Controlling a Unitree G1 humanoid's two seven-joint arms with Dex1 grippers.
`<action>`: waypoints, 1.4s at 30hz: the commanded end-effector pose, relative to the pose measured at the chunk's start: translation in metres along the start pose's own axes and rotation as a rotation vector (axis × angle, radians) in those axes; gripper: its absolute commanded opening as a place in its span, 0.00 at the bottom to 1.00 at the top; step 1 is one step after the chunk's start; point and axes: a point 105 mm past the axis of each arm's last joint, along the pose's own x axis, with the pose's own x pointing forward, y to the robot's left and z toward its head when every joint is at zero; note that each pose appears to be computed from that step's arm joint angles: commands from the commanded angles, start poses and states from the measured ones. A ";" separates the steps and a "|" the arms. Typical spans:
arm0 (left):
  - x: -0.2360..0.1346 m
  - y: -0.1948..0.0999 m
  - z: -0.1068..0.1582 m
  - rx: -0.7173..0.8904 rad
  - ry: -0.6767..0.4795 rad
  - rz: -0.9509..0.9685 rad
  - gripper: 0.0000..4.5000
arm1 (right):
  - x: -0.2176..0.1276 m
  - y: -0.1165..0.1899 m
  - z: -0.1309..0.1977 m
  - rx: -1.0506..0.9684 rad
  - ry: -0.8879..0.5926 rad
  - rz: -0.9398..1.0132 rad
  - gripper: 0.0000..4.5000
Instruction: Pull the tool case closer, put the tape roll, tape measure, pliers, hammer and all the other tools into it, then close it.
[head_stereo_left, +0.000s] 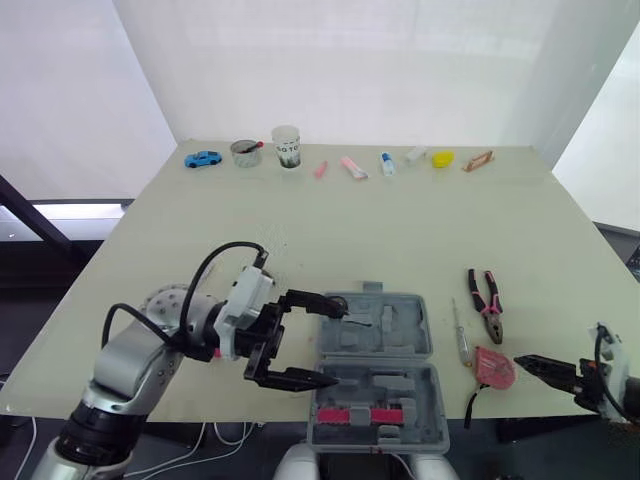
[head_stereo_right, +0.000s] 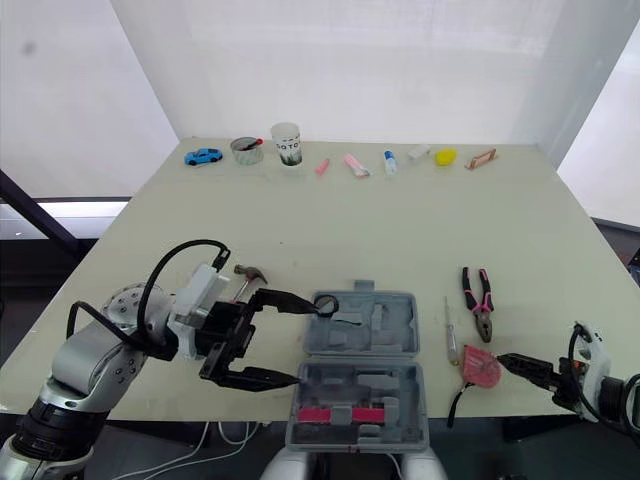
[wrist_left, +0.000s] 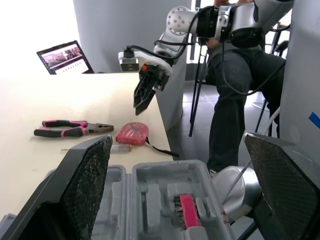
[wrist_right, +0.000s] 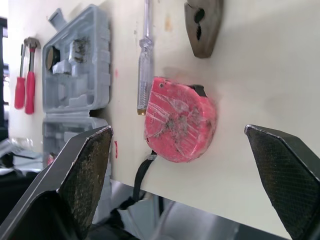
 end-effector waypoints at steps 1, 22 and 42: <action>-0.004 -0.004 0.011 0.038 0.000 0.004 1.00 | -0.008 0.003 0.006 -0.387 0.032 -0.012 0.99; -0.011 -0.007 0.016 0.055 0.049 0.027 1.00 | 0.047 -0.005 -0.008 -1.147 0.115 0.174 0.99; -0.012 -0.008 0.014 0.046 0.066 0.041 1.00 | 0.068 -0.010 -0.015 -1.187 0.140 0.203 0.87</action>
